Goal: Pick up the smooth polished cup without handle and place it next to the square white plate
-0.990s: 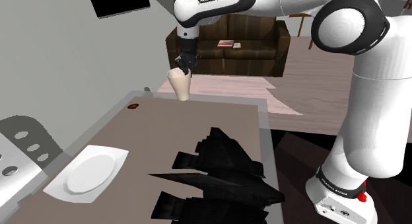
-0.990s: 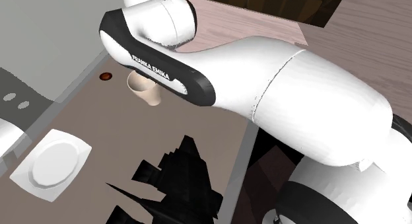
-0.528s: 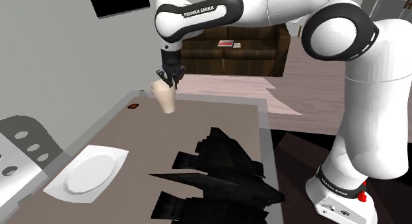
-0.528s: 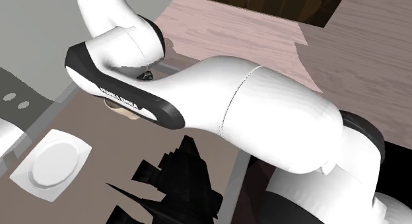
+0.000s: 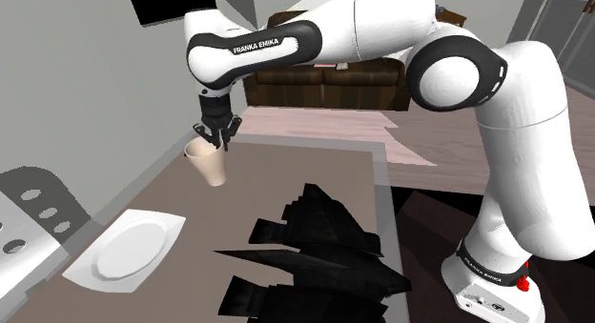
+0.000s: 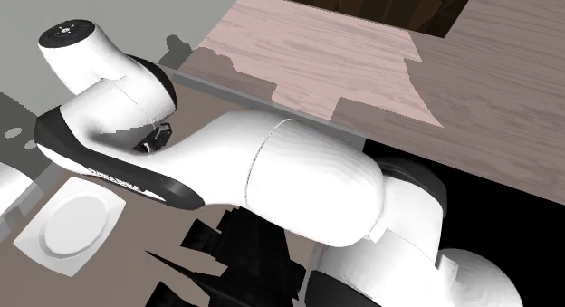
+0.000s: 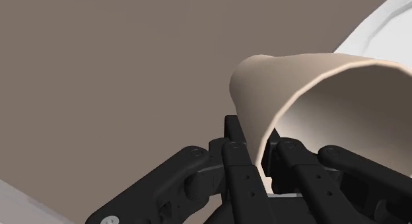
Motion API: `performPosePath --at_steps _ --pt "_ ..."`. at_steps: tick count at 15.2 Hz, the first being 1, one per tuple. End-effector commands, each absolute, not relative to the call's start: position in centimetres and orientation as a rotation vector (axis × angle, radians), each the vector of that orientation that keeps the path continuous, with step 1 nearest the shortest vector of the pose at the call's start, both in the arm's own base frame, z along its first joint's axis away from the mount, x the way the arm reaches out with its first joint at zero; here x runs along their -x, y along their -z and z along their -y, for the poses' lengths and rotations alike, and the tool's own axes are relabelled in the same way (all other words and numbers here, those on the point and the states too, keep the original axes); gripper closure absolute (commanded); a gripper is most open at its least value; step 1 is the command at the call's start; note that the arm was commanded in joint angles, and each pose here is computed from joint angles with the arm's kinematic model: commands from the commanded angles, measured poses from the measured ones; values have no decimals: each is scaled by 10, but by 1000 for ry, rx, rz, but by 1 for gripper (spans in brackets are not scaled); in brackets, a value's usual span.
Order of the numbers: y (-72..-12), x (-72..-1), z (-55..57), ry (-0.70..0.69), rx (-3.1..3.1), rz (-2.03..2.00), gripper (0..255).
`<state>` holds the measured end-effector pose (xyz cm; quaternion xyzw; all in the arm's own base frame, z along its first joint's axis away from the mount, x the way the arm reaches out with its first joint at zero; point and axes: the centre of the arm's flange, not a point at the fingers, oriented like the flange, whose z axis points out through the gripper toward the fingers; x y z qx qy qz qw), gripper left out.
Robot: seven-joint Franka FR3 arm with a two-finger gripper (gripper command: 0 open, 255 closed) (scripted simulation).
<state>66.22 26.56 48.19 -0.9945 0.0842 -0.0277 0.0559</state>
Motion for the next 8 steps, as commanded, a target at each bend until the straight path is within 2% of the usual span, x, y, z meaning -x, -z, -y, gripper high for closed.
performPosePath --at_steps 1,8 --pt "-476 -662 -291 85 3017 -257 255" --pt "-444 -665 -328 85 3017 -257 255"
